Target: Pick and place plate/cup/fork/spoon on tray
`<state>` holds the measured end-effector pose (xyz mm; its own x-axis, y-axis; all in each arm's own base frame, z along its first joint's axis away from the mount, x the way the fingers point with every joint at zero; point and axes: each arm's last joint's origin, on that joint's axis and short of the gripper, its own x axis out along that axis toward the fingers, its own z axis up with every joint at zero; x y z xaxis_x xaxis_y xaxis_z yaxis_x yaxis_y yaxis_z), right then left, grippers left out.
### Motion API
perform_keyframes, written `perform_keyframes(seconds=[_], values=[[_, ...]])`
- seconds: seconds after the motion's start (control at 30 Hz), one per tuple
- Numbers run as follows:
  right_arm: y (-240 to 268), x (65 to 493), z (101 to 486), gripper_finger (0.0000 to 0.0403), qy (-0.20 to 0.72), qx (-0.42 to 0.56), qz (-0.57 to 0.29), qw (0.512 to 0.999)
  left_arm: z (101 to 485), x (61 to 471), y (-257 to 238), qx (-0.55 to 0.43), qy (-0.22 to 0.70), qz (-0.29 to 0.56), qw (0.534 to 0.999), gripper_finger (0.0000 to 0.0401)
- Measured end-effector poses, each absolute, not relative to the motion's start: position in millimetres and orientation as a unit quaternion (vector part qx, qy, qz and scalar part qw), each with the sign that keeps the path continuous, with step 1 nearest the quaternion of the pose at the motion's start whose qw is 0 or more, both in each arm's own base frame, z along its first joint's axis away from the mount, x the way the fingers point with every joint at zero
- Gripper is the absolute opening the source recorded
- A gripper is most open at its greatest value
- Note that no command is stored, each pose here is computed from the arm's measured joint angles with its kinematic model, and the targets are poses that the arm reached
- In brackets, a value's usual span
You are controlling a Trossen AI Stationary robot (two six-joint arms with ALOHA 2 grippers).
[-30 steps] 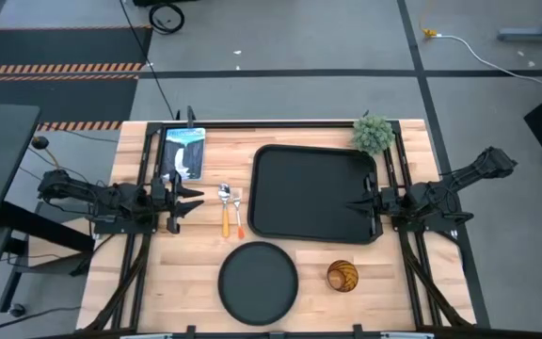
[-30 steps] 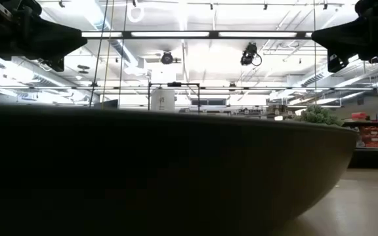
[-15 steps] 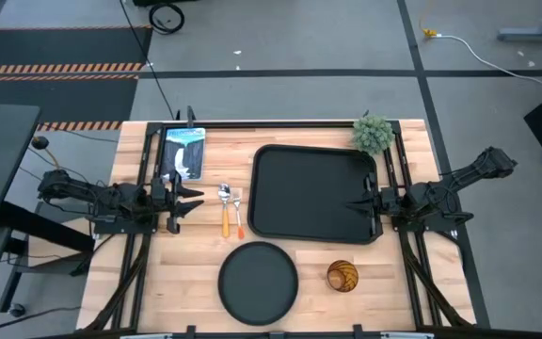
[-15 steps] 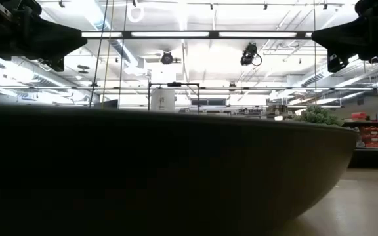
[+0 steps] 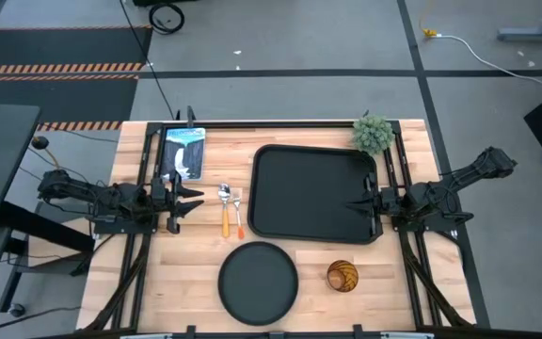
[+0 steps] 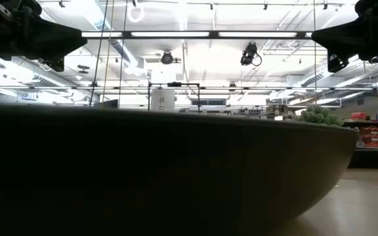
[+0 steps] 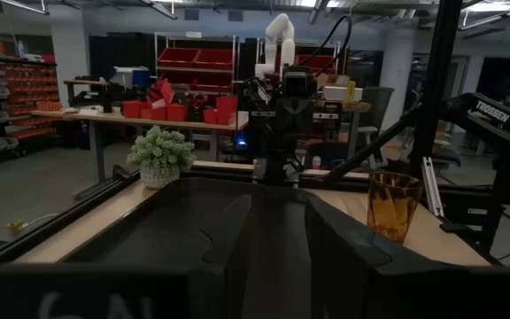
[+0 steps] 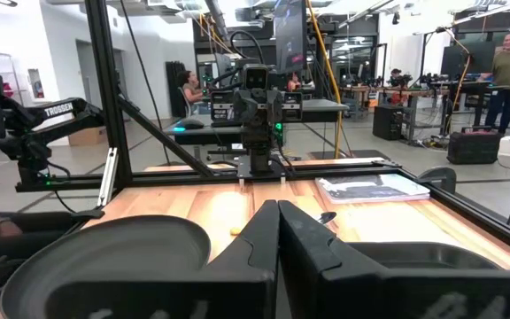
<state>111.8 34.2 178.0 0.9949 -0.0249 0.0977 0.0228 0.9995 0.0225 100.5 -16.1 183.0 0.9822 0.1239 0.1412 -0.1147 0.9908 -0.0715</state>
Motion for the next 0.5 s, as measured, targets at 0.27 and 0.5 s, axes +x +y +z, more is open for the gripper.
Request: perform_keyframes(seconds=[0.27,0.5], values=[[33.9,111.6,179.9,0.0016,-0.057,-0.041,-0.018,0.997,183.0,100.5,-16.1,-0.032,-0.073,0.06,0.995,0.0117],[33.5,111.1,183.6,0.0016,-0.072,-0.148,-0.03,0.986,183.0,100.5,-16.1,-0.031,-0.073,0.06,0.995,0.0117]])
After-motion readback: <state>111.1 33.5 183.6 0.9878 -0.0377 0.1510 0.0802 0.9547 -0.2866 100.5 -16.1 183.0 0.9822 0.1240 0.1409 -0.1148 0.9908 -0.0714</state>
